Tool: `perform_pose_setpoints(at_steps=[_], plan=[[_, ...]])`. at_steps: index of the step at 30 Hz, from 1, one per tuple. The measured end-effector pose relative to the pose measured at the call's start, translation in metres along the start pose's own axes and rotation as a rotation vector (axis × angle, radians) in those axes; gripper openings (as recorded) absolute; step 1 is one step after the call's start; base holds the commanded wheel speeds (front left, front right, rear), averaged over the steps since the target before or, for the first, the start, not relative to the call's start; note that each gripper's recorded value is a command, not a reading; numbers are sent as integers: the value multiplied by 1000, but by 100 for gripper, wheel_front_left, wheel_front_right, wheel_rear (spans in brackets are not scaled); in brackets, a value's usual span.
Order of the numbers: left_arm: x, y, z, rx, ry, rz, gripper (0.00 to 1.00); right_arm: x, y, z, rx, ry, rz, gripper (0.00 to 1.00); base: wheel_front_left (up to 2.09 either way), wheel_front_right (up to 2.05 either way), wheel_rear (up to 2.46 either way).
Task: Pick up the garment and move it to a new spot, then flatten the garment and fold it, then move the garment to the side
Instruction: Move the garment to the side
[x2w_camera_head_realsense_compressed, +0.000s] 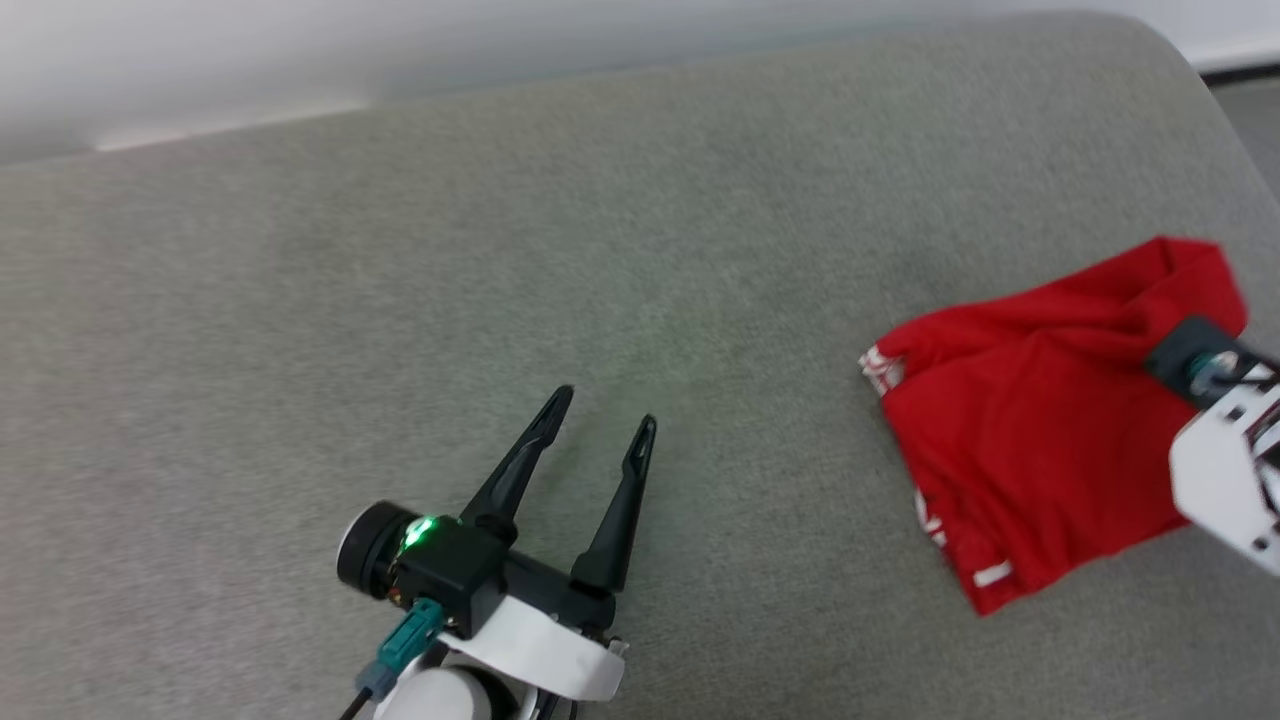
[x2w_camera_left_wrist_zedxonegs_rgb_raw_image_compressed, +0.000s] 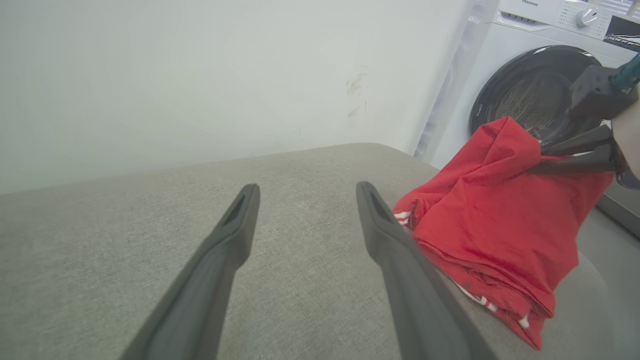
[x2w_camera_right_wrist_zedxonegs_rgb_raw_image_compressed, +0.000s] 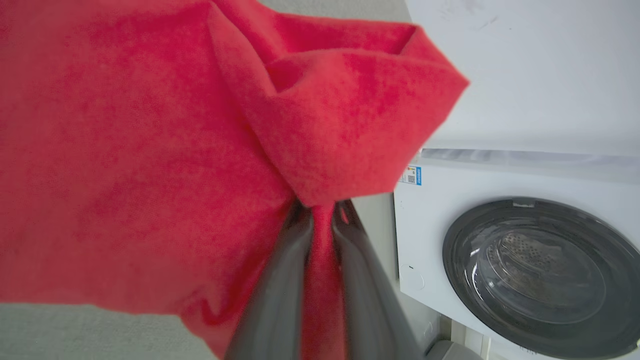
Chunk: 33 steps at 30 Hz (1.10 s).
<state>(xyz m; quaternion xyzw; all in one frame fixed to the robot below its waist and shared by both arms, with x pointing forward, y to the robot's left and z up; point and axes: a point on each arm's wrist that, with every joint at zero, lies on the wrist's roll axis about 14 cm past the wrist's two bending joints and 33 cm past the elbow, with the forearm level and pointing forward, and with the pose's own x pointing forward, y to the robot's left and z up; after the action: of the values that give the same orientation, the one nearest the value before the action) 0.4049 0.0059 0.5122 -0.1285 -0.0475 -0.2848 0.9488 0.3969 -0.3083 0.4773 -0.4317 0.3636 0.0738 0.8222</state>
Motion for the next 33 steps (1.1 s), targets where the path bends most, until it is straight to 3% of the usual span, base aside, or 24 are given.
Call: perform_pose_setpoints(at_steps=[12, 20, 28, 29, 33], plan=[[58, -24, -64, -56, 70, -228, 100, 42, -68, -100, 11, 209, -128, 0, 0, 0, 0], [72, 0, -95, -51, 93, -222, 100, 58, -101, -154, 17, 308, -212, 0, 0, 0, 0], [72, 14, -99, -38, 90, -196, 100, 80, -99, -166, 90, 300, -238, 3, 0, 0, 0], [72, 15, -98, -32, 90, -194, 100, 82, -99, -166, 98, 297, -242, 100, 0, 0, 0], [71, 21, -90, -12, 79, -169, 100, 82, -109, -156, 115, 239, -280, 100, 0, 0, 0]])
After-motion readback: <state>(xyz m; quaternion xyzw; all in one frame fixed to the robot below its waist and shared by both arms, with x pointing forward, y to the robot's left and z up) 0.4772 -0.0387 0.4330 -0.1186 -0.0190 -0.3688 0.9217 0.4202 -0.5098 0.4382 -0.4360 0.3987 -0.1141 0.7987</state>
